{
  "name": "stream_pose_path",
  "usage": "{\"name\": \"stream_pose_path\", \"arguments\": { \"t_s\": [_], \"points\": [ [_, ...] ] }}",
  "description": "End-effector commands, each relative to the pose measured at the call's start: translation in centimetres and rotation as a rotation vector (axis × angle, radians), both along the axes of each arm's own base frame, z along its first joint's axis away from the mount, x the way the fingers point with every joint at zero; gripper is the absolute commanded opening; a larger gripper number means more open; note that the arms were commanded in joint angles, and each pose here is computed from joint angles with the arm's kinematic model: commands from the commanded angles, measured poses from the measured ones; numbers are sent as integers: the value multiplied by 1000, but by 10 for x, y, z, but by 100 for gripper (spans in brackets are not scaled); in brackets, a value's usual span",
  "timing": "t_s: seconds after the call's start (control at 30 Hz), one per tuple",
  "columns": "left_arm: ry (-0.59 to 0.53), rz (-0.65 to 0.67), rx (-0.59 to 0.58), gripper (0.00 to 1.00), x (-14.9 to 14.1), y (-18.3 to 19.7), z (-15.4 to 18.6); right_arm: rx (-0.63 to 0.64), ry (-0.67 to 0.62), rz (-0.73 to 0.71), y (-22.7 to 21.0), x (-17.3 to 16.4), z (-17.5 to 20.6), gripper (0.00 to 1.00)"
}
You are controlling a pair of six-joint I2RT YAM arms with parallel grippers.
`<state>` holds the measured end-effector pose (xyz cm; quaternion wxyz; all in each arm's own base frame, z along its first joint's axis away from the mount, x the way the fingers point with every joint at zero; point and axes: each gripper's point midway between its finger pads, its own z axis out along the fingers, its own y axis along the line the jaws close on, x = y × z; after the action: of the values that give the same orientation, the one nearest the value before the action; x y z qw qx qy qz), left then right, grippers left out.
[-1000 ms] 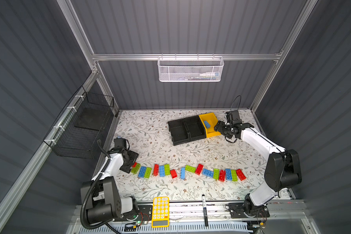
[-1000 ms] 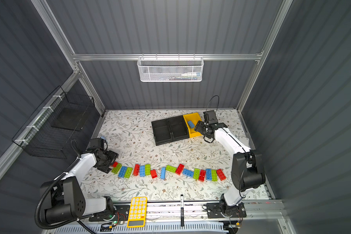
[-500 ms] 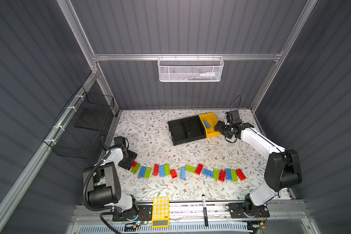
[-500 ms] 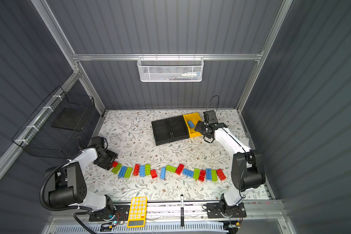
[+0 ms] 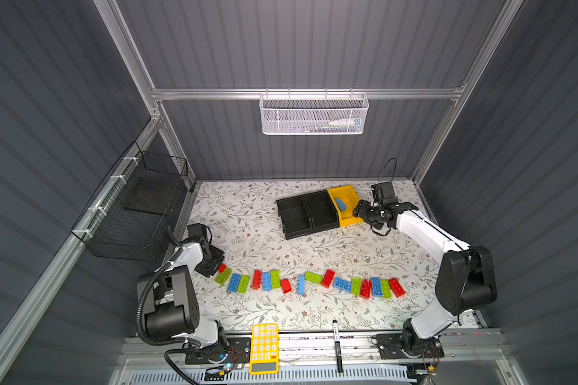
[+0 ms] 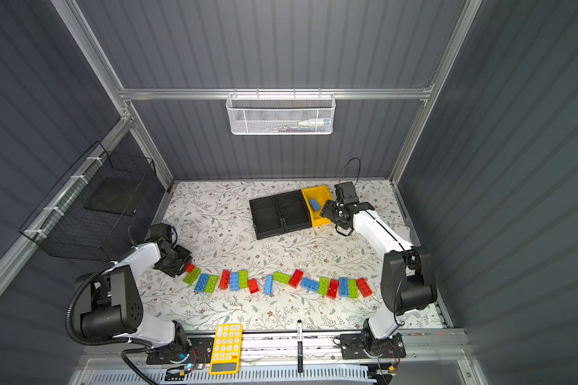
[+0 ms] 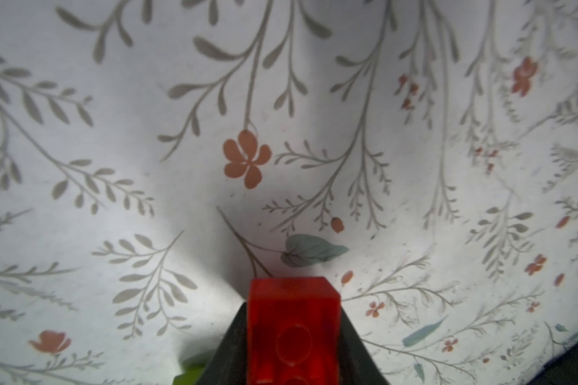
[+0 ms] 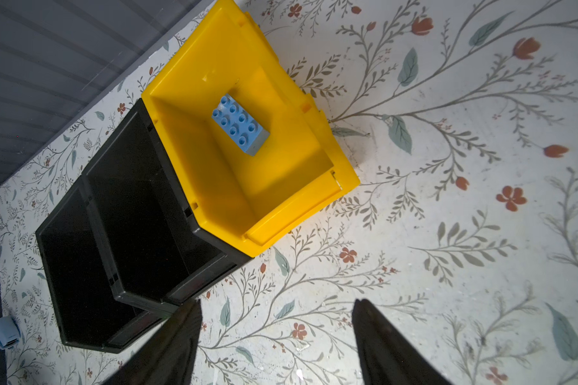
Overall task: Sort the legos into containers by color
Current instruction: Pick up the lego from the middle-left of the table.
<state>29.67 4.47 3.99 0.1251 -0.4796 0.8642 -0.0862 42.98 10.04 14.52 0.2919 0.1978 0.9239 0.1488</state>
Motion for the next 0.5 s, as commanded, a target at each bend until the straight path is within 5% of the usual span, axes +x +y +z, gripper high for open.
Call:
{"name": "stream_pose_path", "arguments": {
  "t_s": [0.0,0.27,0.47],
  "points": [
    [-111,-64,82,29,25,4,40,-21,-10,-28,-11,-3,13,74],
    [-254,-271,230,27,67,-33,99,-50,-26,-91,-43,-19,23,74],
    [-356,-537,383,26,106,-104,152,-53,5,-126,-59,-39,12,74]
  ]
}}
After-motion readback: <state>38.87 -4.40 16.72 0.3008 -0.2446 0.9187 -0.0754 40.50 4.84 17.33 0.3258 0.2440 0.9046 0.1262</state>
